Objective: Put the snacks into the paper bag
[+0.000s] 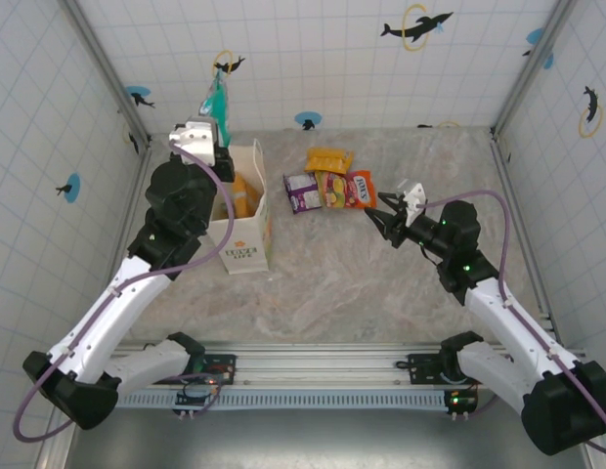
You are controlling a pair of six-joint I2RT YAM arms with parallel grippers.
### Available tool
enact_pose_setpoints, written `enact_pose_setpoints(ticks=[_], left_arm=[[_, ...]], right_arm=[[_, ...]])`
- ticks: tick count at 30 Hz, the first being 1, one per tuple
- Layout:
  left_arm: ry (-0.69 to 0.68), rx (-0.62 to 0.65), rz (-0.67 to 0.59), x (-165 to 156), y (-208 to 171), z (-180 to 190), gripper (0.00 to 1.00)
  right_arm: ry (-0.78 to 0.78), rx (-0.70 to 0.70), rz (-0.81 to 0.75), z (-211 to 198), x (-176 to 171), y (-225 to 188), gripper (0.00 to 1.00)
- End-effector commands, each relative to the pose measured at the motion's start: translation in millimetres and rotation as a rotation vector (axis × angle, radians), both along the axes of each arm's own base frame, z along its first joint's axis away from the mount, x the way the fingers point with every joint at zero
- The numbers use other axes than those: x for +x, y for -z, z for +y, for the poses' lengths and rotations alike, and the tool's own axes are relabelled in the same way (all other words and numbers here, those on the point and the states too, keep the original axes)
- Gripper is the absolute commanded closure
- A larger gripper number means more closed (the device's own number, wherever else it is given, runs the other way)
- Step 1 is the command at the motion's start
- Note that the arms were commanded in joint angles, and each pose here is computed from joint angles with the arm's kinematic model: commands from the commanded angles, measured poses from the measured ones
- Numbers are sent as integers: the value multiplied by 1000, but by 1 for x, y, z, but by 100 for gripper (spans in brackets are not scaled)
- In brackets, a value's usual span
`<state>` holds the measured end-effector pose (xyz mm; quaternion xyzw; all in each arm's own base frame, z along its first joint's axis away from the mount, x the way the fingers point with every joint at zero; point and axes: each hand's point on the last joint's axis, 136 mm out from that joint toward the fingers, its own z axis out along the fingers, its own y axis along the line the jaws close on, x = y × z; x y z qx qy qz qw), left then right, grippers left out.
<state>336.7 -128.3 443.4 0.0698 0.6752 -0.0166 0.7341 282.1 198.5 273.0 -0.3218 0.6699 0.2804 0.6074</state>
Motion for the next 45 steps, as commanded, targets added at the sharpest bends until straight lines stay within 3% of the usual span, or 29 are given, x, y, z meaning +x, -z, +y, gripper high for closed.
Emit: enact_pose_setpoints(ticks=[1,9,20,26,30,40,45], left_arm=[[-21,-26,10,0,2,6,97],[16,-17,176,14,54,-8,97],[-6,-31,246,27,87,-3,94],[-32,-31,253,29,85,0,74],[-24,-48,238,26,72,1,51],[129,-75,204,17,32,-22,43],[142,-105,246,17,30,-25,40]], right_arm=[[-16,19,-16,4,-1,-4,51],[-21,2,-6,5,-2,-2,51],[-39,-9,7,8,-4,4,51],[-47,-13,20,9,-3,7,50],[-46,-11,35,10,-1,7,50],[-13,7,133,12,13,13,48],[38,39,252,13,28,18,46]])
